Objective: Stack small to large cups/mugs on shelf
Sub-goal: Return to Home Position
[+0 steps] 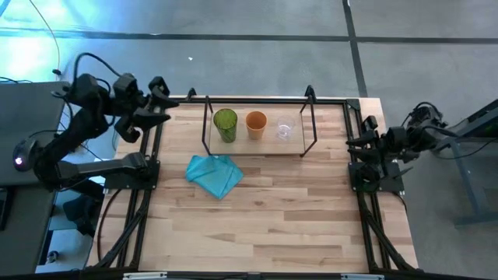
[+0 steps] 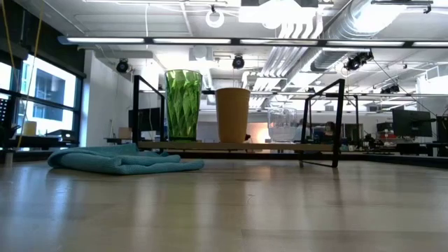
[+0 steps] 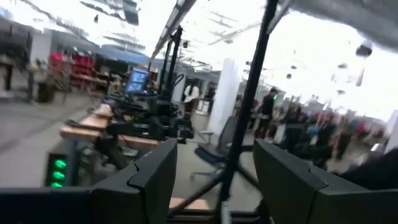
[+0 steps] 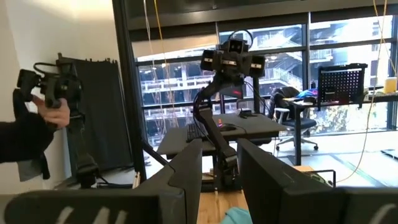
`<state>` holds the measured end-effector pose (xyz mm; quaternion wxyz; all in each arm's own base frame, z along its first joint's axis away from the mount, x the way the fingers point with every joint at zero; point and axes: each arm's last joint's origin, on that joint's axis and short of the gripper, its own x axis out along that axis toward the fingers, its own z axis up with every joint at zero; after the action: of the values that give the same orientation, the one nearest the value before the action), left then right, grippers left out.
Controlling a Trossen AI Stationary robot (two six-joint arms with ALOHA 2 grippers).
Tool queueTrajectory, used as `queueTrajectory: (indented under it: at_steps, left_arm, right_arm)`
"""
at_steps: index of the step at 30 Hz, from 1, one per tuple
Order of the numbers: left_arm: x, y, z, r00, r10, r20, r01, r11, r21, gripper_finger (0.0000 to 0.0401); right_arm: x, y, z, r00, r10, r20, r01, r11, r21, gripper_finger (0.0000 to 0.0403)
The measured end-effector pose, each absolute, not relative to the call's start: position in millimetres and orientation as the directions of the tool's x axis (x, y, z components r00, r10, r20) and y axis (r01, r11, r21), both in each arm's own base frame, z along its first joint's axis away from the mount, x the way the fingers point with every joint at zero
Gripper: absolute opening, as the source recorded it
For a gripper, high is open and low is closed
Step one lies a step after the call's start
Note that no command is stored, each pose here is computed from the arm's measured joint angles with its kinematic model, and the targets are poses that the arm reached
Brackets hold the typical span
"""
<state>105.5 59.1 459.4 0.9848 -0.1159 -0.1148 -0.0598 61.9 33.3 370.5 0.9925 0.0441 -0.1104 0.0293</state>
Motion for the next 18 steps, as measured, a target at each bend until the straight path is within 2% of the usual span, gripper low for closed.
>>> queueTrajectory:
  at_steps: [4, 12, 18]
  left_arm:
    - [113, 63, 448, 0.963, -0.094, 0.253, 0.166, 0.946, -0.279, 0.02]
    - [146, 46, 411, 0.935, -0.174, 0.309, 0.194, 0.981, -0.033, 0.02]
    - [168, 29, 380, 0.955, -0.14, 0.261, 0.148, 0.989, -0.011, 0.02]
  right_arm:
    - [62, 34, 368, 0.973, 0.048, 0.224, -0.068, 0.994, 0.083, 0.0094]
    - [63, 34, 367, 0.974, 0.061, 0.22, -0.082, 0.993, 0.089, 0.0094]
    - [63, 35, 364, 0.978, 0.068, 0.199, -0.097, 0.985, 0.141, 0.0094]
